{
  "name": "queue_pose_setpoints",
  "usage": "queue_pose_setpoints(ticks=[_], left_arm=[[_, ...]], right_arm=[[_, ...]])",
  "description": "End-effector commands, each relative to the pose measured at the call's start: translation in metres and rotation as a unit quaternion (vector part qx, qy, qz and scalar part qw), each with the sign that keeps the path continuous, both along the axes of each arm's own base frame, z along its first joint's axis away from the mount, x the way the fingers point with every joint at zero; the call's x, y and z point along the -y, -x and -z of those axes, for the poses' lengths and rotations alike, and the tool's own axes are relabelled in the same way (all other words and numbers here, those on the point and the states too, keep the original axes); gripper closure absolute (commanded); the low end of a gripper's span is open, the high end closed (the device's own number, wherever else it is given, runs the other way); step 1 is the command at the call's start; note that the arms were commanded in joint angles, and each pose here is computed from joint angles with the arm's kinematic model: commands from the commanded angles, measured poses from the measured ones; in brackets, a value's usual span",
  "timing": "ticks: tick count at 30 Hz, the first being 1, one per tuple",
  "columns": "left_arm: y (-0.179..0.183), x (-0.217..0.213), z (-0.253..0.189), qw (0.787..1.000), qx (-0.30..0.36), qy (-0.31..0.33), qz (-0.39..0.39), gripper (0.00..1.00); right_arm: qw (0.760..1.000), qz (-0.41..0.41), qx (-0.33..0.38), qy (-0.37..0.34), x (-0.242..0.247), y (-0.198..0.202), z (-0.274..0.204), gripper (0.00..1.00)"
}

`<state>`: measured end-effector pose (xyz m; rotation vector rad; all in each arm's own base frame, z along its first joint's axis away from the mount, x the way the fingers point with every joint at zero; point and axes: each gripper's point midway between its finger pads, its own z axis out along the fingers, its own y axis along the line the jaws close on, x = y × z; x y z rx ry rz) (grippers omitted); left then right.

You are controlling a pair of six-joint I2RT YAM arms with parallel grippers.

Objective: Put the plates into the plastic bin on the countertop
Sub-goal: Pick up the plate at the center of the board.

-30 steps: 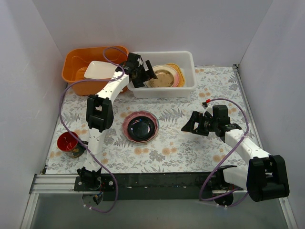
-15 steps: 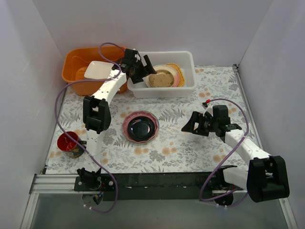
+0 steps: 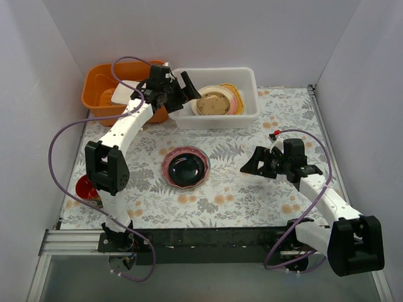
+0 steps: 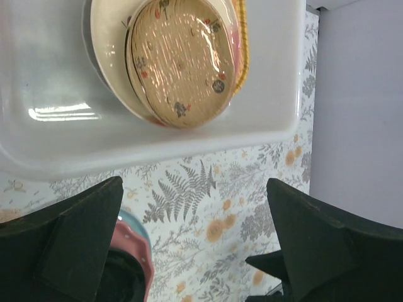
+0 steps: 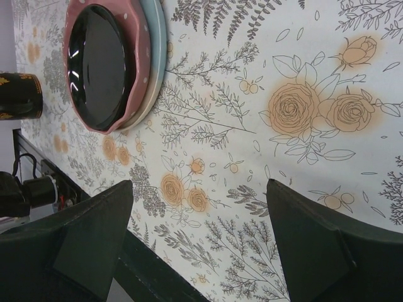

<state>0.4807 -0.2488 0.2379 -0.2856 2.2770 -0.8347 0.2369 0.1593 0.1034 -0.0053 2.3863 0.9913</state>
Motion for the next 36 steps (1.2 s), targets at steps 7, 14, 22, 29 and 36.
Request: queue_pose_setpoints(ticks=[7, 14, 22, 29, 36], left_arm=[[0.063, -0.025, -0.047, 0.999, 0.041, 0.019, -0.004, 0.02], [0.104, -0.038, -0.040, 0.999, 0.027, 0.028, -0.009, 0.02], [0.154, -0.053, 0.011, 0.999, -0.033, 0.031, -0.021, 0.02], [0.185, -0.064, 0.042, 0.997, -0.062, 0.038, -0.039, 0.02], [0.203, -0.077, 0.066, 0.995, -0.085, 0.020, -0.058, 0.03]], right_arm=[[1.000, -0.007, 0.005, -0.009, -0.002, 0.011, -0.006, 0.06], [1.000, -0.008, 0.007, -0.014, -0.003, 0.014, -0.008, 0.07], [1.000, -0.009, 0.004, -0.020, -0.006, 0.017, -0.007, 0.07], [1.000, -0.014, -0.003, -0.025, -0.011, 0.020, -0.003, 0.07], [0.999, -0.021, -0.009, -0.027, -0.017, 0.022, 0.000, 0.08]])
